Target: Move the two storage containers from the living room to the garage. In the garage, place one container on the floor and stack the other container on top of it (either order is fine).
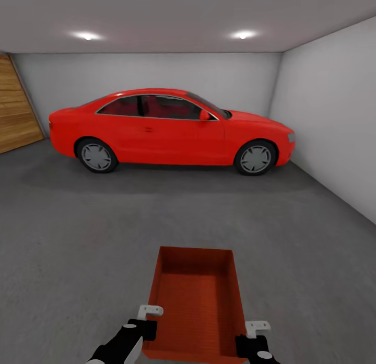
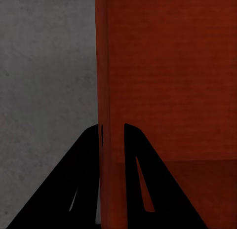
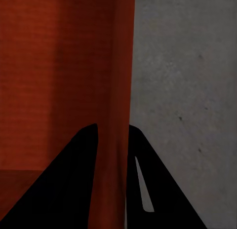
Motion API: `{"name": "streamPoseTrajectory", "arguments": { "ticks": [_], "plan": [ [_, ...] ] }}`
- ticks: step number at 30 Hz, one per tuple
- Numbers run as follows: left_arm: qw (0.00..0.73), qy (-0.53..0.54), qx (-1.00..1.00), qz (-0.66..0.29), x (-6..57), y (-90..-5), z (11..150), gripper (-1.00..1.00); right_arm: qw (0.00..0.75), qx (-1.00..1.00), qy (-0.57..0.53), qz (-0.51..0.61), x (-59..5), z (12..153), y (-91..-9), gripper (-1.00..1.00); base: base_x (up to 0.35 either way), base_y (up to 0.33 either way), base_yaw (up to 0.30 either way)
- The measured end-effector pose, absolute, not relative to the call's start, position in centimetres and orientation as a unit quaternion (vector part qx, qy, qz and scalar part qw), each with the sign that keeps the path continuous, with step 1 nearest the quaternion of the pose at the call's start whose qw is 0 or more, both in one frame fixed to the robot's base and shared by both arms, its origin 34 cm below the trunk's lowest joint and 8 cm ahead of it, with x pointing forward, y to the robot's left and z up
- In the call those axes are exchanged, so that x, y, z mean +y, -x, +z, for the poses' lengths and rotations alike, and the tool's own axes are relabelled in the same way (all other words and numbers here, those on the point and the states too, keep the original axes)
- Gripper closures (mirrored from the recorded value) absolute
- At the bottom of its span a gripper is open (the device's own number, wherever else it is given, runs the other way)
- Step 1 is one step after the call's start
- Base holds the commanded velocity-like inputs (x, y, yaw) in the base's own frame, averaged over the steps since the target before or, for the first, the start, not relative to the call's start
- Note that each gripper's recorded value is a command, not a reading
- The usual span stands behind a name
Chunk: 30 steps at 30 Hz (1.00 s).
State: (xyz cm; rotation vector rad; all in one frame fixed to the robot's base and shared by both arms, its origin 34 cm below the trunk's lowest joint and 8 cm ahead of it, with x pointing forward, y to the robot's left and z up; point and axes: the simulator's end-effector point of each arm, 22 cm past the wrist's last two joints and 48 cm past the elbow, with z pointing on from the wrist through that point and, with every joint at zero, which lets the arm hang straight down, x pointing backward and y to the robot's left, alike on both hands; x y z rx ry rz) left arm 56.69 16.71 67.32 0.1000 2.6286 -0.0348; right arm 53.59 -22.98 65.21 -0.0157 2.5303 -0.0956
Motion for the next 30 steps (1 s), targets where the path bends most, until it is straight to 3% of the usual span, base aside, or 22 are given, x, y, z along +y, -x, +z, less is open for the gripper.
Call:
{"name": "streamPoseTrajectory", "arguments": {
  "ticks": [14,30],
  "plan": [
    [0.253,-0.037,0.967,-0.013,16.71,-56.73,67.34,1.00,0.300,0.953,0.006,-0.036,-22.98,65.23,-53.63,1.00,0.307,0.000,0.000],
    [0.253,-0.036,0.967,-0.012,16.63,-56.73,67.31,1.00,0.300,0.953,0.007,-0.036,-23.07,65.19,-53.64,1.00,0.011,0.000,0.000]
  ]
}}
